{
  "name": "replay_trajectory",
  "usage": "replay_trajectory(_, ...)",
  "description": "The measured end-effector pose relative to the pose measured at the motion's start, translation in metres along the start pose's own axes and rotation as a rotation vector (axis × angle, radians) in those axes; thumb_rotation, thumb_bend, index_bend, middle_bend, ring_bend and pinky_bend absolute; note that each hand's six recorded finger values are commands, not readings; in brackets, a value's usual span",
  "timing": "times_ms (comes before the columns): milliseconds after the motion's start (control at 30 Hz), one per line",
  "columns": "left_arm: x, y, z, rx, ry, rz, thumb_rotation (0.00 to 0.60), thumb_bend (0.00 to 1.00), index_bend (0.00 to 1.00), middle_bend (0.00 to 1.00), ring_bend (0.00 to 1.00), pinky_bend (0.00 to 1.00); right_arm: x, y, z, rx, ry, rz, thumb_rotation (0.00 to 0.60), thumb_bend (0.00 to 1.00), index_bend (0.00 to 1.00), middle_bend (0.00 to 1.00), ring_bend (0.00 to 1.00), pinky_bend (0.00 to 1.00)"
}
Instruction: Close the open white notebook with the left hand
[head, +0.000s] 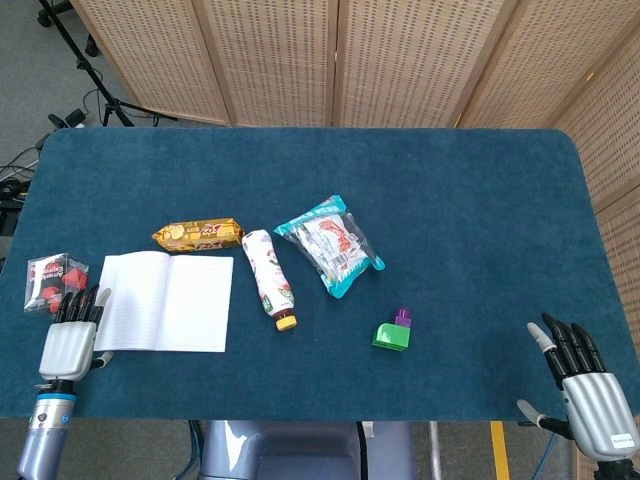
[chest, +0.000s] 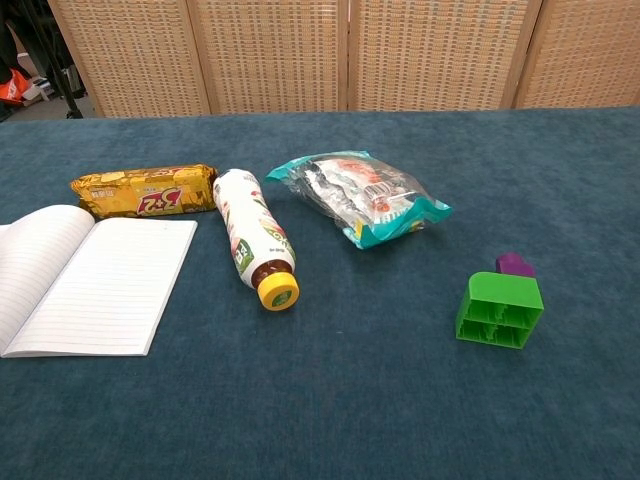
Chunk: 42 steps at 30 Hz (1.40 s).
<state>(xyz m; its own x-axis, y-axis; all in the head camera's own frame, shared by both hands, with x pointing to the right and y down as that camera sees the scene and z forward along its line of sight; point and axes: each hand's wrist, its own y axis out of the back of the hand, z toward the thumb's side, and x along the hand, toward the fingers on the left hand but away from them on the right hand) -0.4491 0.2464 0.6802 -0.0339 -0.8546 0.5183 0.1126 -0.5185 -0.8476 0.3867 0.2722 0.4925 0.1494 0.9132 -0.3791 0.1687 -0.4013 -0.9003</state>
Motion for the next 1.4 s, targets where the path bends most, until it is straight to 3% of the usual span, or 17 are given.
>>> replay_trajectory(333, -0.001, 0.011, 0.007, 0.026, -0.045, 0.078, 0.6, 0.36, 0.0, 0.0, 0.0, 0.0, 0.0, -0.001, 0.0, 0.002, 0.001, 0.002, 0.6, 0.04, 0.0, 0.0, 0.0, 0.0)
replay_trajectory(900, -0.001, 0.033, 0.026, -0.012, -0.121, 0.215, 0.6, 0.39, 0.0, 0.0, 0.0, 0.0, 0.0, -0.001, 0.0, 0.001, 0.001, 0.001, 0.6, 0.04, 0.0, 0.0, 0.0, 0.0)
replay_trajectory(1400, -0.003, 0.065, 0.055, -0.135, -0.19, 0.381, 0.6, 0.35, 0.0, 0.0, 0.0, 0.0, 0.0, 0.0, -0.001, -0.001, 0.0, 0.002, 0.6, 0.04, 0.0, 0.0, 0.0, 0.0)
